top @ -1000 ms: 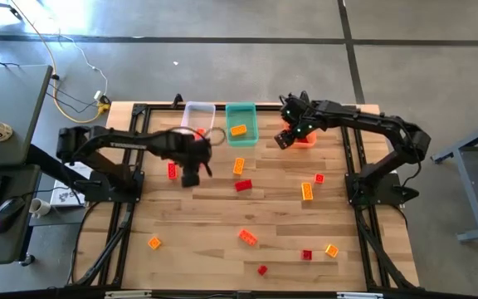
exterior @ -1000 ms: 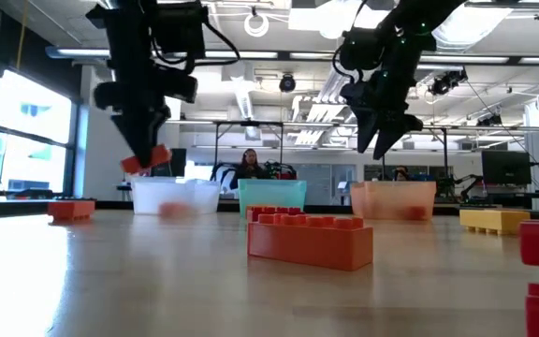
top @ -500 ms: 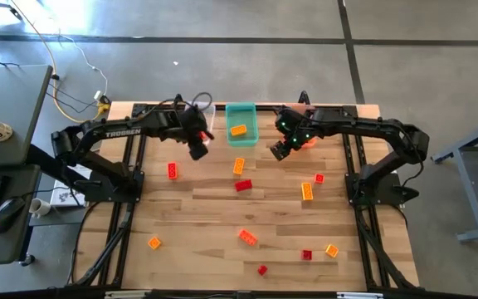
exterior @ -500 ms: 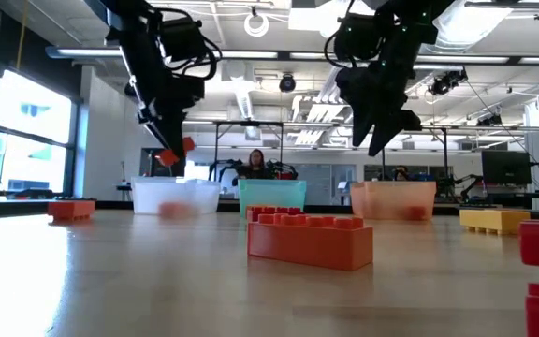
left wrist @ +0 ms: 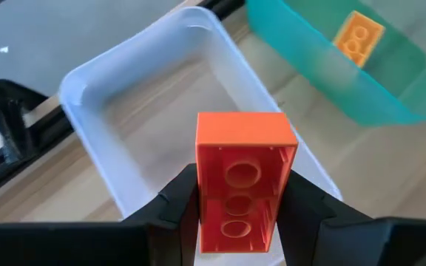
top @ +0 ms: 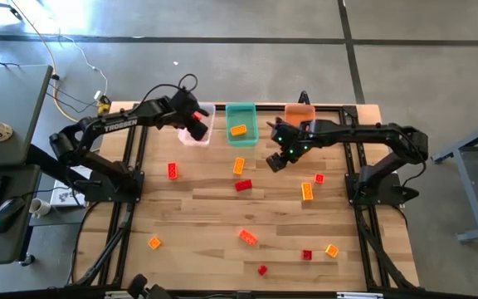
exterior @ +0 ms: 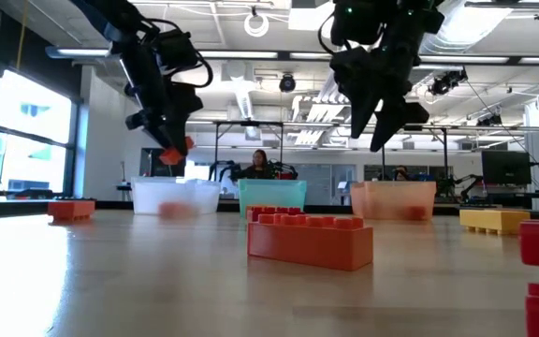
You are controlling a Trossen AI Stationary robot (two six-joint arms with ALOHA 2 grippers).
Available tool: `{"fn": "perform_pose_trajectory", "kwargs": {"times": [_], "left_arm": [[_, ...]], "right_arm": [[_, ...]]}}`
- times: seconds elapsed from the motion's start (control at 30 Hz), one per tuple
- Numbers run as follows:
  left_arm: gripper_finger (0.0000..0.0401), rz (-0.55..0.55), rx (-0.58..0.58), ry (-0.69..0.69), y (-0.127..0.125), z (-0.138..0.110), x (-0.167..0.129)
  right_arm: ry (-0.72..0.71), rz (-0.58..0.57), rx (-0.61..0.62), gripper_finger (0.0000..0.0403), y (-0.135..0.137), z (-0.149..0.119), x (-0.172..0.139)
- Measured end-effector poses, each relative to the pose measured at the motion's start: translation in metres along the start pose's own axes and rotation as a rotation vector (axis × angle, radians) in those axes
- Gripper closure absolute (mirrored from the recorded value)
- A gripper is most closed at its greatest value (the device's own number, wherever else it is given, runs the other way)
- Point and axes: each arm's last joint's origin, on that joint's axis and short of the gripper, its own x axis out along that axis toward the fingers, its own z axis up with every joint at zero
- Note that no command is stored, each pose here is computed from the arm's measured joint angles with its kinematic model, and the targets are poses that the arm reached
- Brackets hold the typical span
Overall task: Sort & place blocks by color
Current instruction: Put the orange game piece into the transparent bin
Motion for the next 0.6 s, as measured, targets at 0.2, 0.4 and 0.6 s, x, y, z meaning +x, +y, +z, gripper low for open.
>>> {"fn": "perform_pose_trajectory", "kwargs": {"times": [0.2, 0.4, 0.6], "left_arm": [[0.0293, 0.004, -0.043, 0.013, 0.011, 0.001, 0.001], [0.0293, -0.021, -0.062, 0.051, 0.017, -0.006, 0.008], [0.0293, -0.021, -0.04, 0.07, 0.021, -0.011, 0.012]], "right_arm": [[0.019, 0.012, 0.066, 0.0197, 0.01, -0.009, 0.001], [0.035, 0.015, 0.145, 0.0197, 0.02, -0.02, 0.003], [0.057, -0.023, 0.244, 0.0197, 0.029, -0.036, 0.004]]}}
